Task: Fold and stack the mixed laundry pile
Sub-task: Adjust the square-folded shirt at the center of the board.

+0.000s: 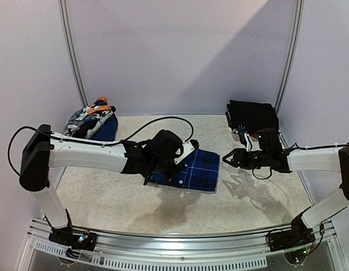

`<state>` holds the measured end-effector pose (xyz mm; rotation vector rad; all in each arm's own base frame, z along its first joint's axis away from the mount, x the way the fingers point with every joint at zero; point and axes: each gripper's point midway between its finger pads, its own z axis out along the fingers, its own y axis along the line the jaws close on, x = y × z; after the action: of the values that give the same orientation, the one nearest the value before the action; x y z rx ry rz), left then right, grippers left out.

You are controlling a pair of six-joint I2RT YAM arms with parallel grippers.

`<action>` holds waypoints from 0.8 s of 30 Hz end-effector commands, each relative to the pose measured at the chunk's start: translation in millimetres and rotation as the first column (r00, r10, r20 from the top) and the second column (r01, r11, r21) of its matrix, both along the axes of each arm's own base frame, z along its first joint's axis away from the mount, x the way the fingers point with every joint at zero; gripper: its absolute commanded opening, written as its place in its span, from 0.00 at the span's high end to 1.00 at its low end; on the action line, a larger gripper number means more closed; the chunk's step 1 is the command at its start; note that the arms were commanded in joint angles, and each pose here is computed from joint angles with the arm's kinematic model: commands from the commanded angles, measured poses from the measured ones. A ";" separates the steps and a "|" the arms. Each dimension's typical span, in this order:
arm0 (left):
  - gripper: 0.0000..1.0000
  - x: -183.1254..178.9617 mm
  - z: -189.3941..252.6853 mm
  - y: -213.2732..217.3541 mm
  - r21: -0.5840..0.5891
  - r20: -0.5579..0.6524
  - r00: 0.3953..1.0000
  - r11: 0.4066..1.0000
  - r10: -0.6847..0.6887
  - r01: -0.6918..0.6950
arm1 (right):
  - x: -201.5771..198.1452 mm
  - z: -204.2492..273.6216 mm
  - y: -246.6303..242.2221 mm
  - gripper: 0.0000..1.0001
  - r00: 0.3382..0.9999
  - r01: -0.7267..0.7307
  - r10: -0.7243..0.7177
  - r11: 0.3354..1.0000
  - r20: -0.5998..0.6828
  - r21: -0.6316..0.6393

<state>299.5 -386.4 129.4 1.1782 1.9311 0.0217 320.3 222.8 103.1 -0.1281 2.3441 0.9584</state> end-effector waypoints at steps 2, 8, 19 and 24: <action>0.43 -27.6 15.3 -12.3 0.100 0.175 0.978 0.990 -0.115 0.099 | -4.7 5.0 -12.1 0.40 0.997 0.061 -0.061 0.998 0.044 0.000; 0.37 -72.0 -6.8 -42.0 0.297 0.309 0.896 0.927 -0.319 0.227 | -9.9 4.9 -28.3 0.33 0.989 0.130 -0.128 0.991 0.074 -0.024; 0.39 -105.5 -60.6 -69.5 0.416 0.181 0.845 0.817 -0.504 0.398 | -17.0 8.0 -53.1 0.17 0.967 0.235 -0.228 0.971 0.117 -0.049; 0.44 -110.5 -84.2 -70.3 0.469 0.100 0.836 0.767 -0.540 0.438 | -18.8 8.0 -62.2 0.10 0.956 0.272 -0.263 0.961 0.127 -0.057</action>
<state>197.6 -450.6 62.3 1.7711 1.4075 0.3143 303.4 173.3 115.6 0.0528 2.2182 0.7708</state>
